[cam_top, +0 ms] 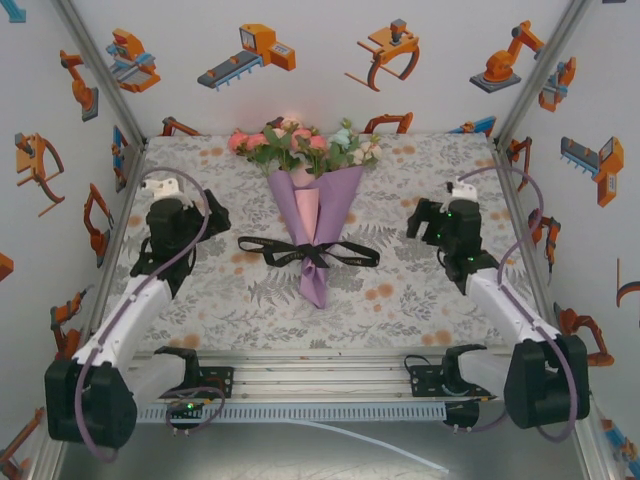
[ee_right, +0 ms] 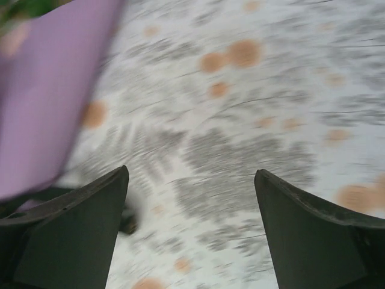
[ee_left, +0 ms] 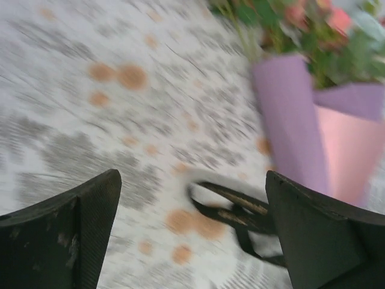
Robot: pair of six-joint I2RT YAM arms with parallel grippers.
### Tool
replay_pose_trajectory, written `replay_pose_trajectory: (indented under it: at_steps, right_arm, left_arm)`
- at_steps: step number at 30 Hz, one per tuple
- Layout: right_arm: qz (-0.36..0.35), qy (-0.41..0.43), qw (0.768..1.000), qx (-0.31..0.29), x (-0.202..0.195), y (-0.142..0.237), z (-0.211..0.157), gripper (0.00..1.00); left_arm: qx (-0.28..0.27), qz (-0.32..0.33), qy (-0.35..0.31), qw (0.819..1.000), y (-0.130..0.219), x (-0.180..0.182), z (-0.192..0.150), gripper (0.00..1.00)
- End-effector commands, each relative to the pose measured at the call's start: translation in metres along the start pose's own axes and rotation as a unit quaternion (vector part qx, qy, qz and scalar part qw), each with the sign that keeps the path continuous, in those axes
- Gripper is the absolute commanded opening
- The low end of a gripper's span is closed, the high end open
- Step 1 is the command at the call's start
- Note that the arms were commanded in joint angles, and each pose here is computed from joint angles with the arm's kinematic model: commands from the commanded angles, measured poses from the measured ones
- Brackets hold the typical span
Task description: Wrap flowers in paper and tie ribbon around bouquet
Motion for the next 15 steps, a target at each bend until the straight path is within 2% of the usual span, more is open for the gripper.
replay_pose_trajectory:
  at_steps: [1, 2, 4, 7, 9, 12, 13, 14, 15]
  right_arm:
    - [-0.122, 0.051, 0.991, 0.035, -0.044, -0.019, -0.033, 0.80]
    - [-0.126, 0.054, 0.990, 0.034, -0.049, -0.026, -0.040, 0.80]
    - [-0.109, 0.046, 0.993, 0.026, -0.052, -0.043, -0.056, 0.82]
    - [-0.080, 0.087, 0.992, 0.039, -0.047, -0.062, -0.050, 0.84]
    - [-0.080, 0.092, 0.993, 0.007, -0.051, -0.064, -0.054, 0.87]
    - [-0.048, 0.069, 0.995, -0.051, -0.054, -0.058, -0.068, 0.89]
    - [-0.049, 0.071, 0.994, -0.061, -0.054, -0.052, -0.068, 0.93]
    - [-0.068, 0.062, 0.995, -0.048, -0.059, -0.054, -0.071, 0.98]
    - [-0.082, 0.056, 0.994, -0.050, -0.062, -0.054, -0.069, 0.99]
  left_arm:
    - [-0.068, 0.187, -0.114, 0.973, -0.003, 0.063, -0.006, 0.97]
    - [-0.065, 0.202, -0.118, 0.970, -0.007, 0.074, -0.010, 0.97]
    - [-0.053, 0.178, -0.101, 0.977, -0.021, 0.090, -0.024, 0.97]
    - [-0.044, 0.127, -0.078, 0.988, -0.039, 0.095, -0.041, 0.97]
    - [-0.047, 0.097, -0.081, 0.991, -0.051, 0.092, -0.047, 0.97]
    - [-0.018, 0.063, -0.099, 0.993, -0.071, 0.088, -0.065, 0.97]
    - [-0.041, 0.047, -0.107, 0.992, -0.077, 0.086, -0.068, 0.97]
    - [-0.023, 0.047, -0.108, 0.993, -0.076, 0.087, -0.074, 0.97]
    - [0.004, 0.060, -0.103, 0.993, -0.075, 0.089, -0.073, 0.97]
Point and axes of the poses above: each hand's point on the last joint's axis, 136 mm out from that joint toward the fingers, its own y axis back along the fingers, its own x axis along the line the jaws close on, z = x × y, the point moved 4 cm from there along y, back along the fingers, and after that the axes turned 12 degrees about y, right-handed, at the moved point
